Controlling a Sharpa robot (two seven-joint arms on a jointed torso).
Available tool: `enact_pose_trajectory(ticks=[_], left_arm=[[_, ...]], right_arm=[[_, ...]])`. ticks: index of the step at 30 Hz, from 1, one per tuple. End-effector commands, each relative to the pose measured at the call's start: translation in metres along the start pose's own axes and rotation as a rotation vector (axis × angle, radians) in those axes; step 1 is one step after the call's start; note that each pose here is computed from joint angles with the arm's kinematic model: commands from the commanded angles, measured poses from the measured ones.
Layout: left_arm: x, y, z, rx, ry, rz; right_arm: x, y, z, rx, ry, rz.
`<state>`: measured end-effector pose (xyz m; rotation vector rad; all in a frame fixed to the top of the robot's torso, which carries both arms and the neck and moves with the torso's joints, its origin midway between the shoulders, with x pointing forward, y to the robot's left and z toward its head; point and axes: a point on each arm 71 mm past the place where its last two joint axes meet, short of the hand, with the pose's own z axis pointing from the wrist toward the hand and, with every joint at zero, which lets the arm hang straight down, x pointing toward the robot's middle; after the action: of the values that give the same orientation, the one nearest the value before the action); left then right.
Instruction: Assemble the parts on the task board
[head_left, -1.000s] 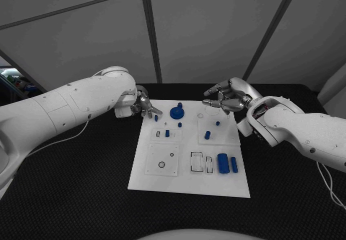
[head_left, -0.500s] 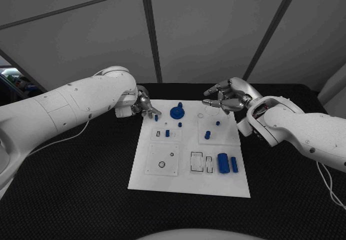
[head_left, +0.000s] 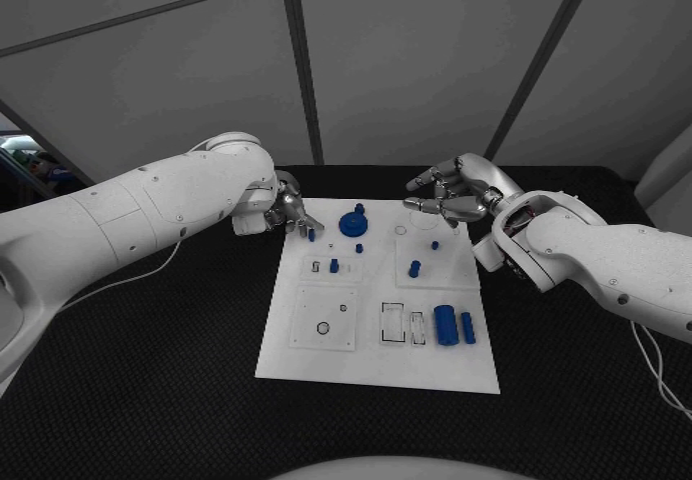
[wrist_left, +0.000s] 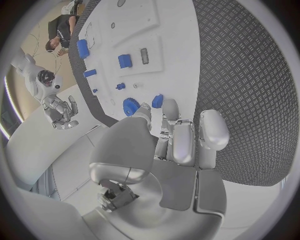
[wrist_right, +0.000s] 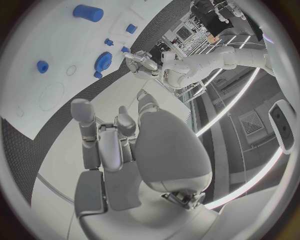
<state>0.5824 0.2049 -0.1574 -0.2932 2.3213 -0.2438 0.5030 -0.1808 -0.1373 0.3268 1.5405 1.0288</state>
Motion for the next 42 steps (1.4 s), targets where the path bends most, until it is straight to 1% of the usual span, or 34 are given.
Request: enact_pose_trajectory(ticks=[1, 12, 28, 34, 38, 42], left_arm=[[-0.0001, -0.0016, -0.0002, 0.012, 0.005, 0.012], [0.0001, -0.0011, -0.0001, 0.014, 0.007, 0.013], [0.0001, -0.0022, -0.0006, 0.036, 0.005, 0.001], [-0.0005, -0.0007, -0.0020, 0.050, -0.010, -0.024], [0.0004, 0.0011, -0.0041, 0.067, -0.010, -0.057], [0.0026, 0.0043, -0.0089, 0.091, 0.003, -0.115]], right_arm=[[0.0003, 0.0018, 0.0002, -0.009, 0.005, 0.002], [-0.0001, 0.0010, 0.0003, -0.006, 0.006, 0.001], [-0.0007, -0.0007, 0.0011, -0.002, 0.005, 0.000], [-0.0013, -0.0013, 0.0013, -0.001, 0.003, -0.001], [-0.0013, -0.0015, 0.0016, -0.001, 0.002, -0.002], [-0.0017, -0.0020, 0.0017, -0.001, 0.001, -0.002]])
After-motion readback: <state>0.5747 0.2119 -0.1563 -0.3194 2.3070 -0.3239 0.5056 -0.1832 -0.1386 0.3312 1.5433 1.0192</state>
